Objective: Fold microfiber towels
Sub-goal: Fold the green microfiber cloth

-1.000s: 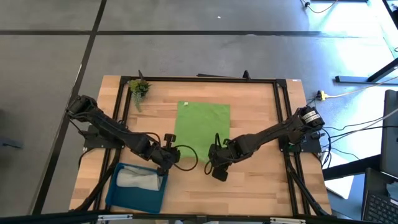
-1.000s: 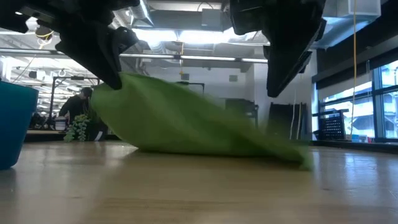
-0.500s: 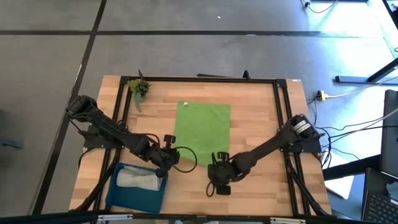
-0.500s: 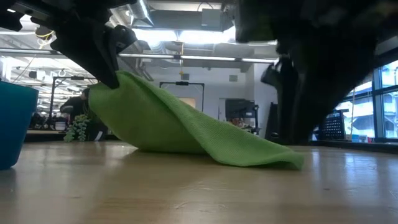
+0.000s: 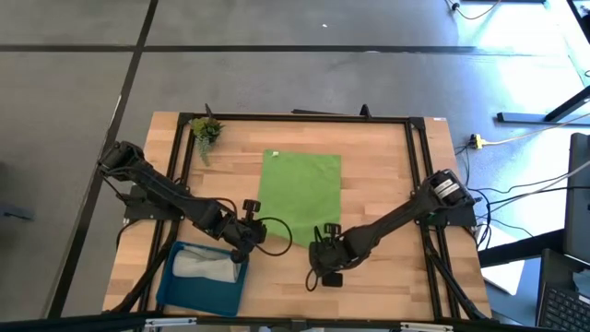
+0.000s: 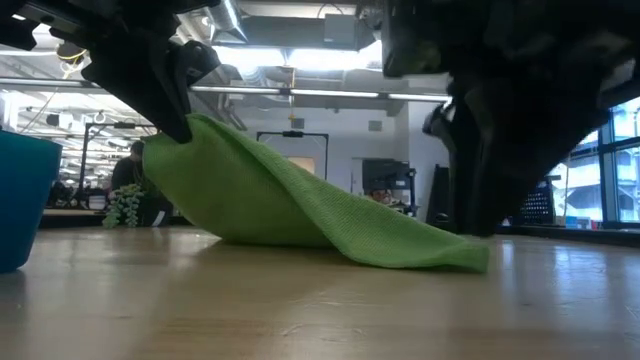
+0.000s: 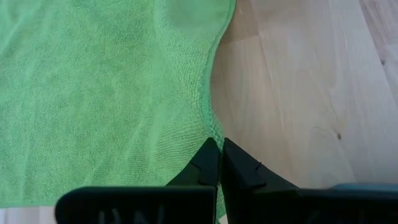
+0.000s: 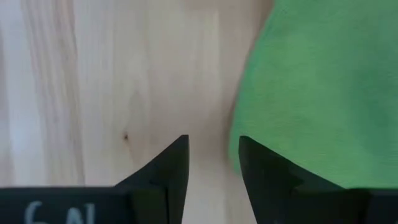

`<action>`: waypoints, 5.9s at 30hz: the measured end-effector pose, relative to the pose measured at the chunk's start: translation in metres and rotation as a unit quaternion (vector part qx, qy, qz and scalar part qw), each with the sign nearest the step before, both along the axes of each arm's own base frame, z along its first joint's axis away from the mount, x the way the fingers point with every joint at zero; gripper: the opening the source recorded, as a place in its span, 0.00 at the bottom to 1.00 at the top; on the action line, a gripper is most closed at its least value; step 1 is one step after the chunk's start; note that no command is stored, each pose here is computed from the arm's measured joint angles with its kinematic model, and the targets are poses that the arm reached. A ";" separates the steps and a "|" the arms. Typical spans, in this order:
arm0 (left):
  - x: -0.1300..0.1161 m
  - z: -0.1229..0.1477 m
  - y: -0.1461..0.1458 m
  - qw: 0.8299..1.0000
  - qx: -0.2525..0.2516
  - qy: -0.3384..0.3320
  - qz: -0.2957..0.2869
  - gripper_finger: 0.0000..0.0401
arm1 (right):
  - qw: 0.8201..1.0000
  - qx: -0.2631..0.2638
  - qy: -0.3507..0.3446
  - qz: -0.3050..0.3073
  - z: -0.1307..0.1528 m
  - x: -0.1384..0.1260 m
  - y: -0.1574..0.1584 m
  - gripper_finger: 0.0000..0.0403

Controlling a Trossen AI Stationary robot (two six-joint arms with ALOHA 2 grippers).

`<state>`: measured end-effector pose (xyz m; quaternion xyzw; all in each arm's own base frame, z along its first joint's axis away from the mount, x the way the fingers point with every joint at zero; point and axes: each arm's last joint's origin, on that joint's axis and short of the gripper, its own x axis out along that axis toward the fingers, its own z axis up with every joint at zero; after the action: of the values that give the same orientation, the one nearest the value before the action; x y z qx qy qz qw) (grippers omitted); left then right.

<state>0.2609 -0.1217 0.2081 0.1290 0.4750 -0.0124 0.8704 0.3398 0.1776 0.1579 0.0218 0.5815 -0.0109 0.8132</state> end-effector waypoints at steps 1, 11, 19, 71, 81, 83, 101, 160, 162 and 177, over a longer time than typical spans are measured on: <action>0.000 0.000 0.000 1.000 0.000 0.000 0.000 0.00 | 1.000 -0.005 -0.007 -0.002 0.003 -0.001 0.000 0.35; 0.000 0.000 0.000 1.000 -0.001 0.000 0.001 0.00 | 0.999 -0.027 -0.014 -0.024 -0.007 -0.009 -0.009 0.35; 0.000 0.000 0.000 1.000 0.000 0.001 0.001 0.00 | 0.998 -0.015 -0.021 -0.051 -0.027 -0.017 -0.014 0.35; 0.019 0.030 0.096 0.979 0.054 0.077 0.182 0.00 | 0.936 -0.240 0.057 -0.250 0.040 0.010 -0.122 0.01; 0.037 0.007 0.143 0.965 0.078 0.103 0.227 0.00 | 0.928 -0.263 0.079 -0.252 0.035 0.015 -0.167 0.01; 0.039 0.001 0.150 0.960 0.095 0.110 0.239 0.00 | 0.930 -0.260 0.069 -0.251 0.032 0.017 -0.173 0.01; 0.050 -0.018 0.186 0.947 0.102 0.112 0.284 0.00 | 0.934 -0.246 0.086 -0.243 0.020 0.016 -0.208 0.05; 0.025 -0.073 0.140 0.972 -0.060 0.156 0.168 0.24 | 0.955 -0.079 0.054 -0.279 -0.028 0.004 -0.185 0.55; 0.025 -0.074 0.131 0.973 -0.061 0.156 0.158 0.24 | 0.951 -0.099 0.051 -0.288 -0.028 0.004 -0.190 0.55; 0.025 -0.025 0.105 0.983 -0.003 0.084 0.165 0.24 | 0.946 -0.174 0.032 -0.273 0.005 0.021 -0.189 0.55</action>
<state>0.2859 -0.0171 0.1834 0.0450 0.5609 0.1191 0.8180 0.3606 -0.0116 0.1633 0.0372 0.5678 -0.3345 0.7513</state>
